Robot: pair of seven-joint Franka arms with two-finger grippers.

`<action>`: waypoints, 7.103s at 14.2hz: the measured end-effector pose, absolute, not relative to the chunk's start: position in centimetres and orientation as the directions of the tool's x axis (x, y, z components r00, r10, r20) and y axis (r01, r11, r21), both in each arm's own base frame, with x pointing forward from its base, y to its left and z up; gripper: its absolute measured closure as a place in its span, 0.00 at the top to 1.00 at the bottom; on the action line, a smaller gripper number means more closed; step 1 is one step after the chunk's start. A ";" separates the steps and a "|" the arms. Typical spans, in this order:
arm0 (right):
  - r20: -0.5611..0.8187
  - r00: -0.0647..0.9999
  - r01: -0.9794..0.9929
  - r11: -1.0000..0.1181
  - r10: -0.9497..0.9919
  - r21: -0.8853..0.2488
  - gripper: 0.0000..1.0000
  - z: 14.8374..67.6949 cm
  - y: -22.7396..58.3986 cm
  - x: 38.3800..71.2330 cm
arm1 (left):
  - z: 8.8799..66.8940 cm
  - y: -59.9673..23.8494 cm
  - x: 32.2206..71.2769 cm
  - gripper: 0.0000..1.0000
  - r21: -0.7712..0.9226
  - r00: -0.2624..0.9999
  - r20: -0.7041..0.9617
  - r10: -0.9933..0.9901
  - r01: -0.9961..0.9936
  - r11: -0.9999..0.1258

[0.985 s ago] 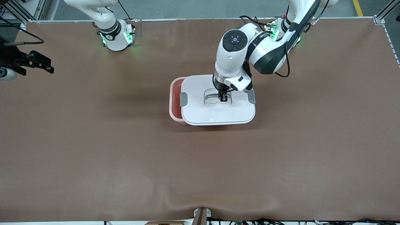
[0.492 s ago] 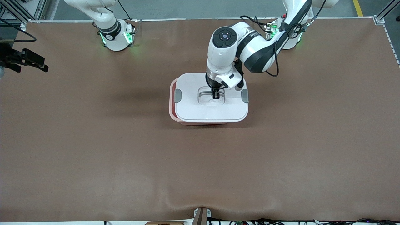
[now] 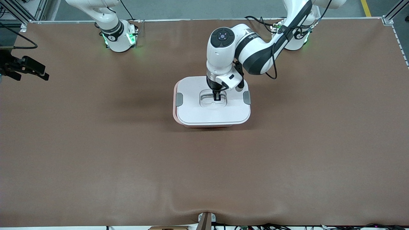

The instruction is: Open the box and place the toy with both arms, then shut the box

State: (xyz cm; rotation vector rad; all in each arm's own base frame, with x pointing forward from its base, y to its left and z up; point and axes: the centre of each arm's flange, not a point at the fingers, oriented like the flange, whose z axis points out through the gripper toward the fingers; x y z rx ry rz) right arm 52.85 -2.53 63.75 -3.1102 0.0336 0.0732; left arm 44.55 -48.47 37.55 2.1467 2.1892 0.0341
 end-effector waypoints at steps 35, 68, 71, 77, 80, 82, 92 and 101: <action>-0.054 0.997 -0.048 -0.998 -0.046 -0.029 1.00 63.2 -3.8 53.2 | 34.3 -51.2 42.6 0.07 0.128 -0.032 -0.019 0.999 0.991 0.034; -0.088 0.995 -0.048 -0.998 -0.045 -0.029 1.00 62.6 -3.8 53.1 | 46.2 -41.2 50.3 1.00 0.047 0.242 0.151 0.958 0.967 -0.251; -0.089 0.995 -0.046 -0.999 -0.044 -0.029 1.00 62.5 -3.7 53.2 | 47.0 -39.5 50.8 1.00 0.004 0.370 0.171 0.913 0.927 -0.376; -0.091 0.995 -0.046 -0.999 -0.043 -0.029 1.00 62.4 -3.7 53.2 | 48.1 -33.3 53.8 1.00 -0.096 0.581 0.136 0.802 0.814 -0.573; -0.091 0.995 -0.046 -0.999 -0.043 -0.029 1.00 62.4 -3.7 53.2 | 49.7 -28.4 56.0 1.00 -0.093 0.645 0.095 0.758 0.764 -0.639; -0.090 0.995 -0.046 -0.999 -0.043 -0.029 1.00 62.4 -3.7 53.2 | 50.3 -26.8 56.6 1.00 -0.094 0.688 0.090 0.720 0.726 -0.682; -0.081 0.996 -0.045 -0.999 -0.043 -0.028 1.00 62.6 -3.7 53.3 | 52.4 -19.0 59.6 1.00 -0.088 0.791 0.084 0.606 0.612 -0.786; -0.075 0.996 -0.045 -0.999 -0.043 -0.028 1.00 62.9 -3.7 53.3 | 55.2 -14.9 59.7 1.00 -0.103 0.858 0.114 0.501 0.511 -0.853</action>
